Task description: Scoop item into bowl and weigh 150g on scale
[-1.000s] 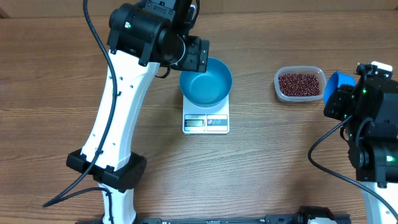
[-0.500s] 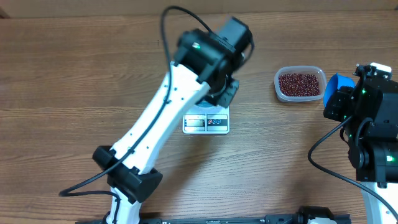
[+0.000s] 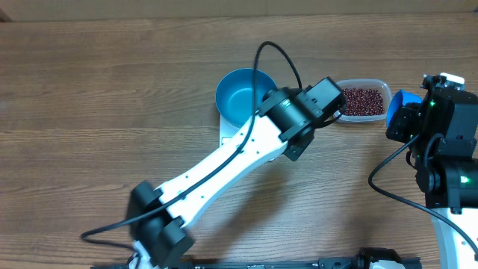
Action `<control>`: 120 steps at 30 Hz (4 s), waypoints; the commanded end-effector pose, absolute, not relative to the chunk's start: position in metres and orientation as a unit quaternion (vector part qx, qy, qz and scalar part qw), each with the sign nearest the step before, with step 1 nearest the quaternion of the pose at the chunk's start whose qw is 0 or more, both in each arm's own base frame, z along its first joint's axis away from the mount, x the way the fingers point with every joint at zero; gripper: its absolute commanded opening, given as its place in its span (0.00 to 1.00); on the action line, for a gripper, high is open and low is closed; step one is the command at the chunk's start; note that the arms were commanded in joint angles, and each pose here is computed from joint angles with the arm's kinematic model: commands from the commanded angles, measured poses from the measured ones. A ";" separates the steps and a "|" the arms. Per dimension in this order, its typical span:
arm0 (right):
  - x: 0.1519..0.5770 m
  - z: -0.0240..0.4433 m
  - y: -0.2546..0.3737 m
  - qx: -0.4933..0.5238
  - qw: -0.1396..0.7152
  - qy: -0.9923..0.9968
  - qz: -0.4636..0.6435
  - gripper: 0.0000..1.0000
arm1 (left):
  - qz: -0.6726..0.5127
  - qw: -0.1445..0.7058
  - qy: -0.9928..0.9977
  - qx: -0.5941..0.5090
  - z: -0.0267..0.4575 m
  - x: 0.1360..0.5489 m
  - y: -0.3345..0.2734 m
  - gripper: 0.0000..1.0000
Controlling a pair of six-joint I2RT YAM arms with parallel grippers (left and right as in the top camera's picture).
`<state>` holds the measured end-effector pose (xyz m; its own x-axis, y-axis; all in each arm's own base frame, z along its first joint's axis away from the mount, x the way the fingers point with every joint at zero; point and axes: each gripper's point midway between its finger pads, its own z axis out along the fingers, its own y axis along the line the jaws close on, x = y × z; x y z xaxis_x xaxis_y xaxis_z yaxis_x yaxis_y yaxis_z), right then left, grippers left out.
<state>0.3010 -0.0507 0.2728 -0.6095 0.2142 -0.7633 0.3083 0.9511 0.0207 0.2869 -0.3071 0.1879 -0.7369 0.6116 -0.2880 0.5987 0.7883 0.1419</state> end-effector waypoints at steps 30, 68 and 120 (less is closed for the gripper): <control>0.304 0.289 -0.050 0.145 0.436 0.886 -0.051 0.04 | -0.077 0.246 0.911 0.323 0.068 0.301 -0.268 0.04; 0.307 0.282 -0.050 0.145 0.426 0.892 -0.051 0.04 | -0.060 0.250 0.896 0.361 0.031 0.310 -0.263 0.04; 0.307 0.280 -0.050 0.144 0.421 0.894 -0.051 0.04 | -0.053 0.257 0.900 0.348 0.017 0.321 -0.261 0.04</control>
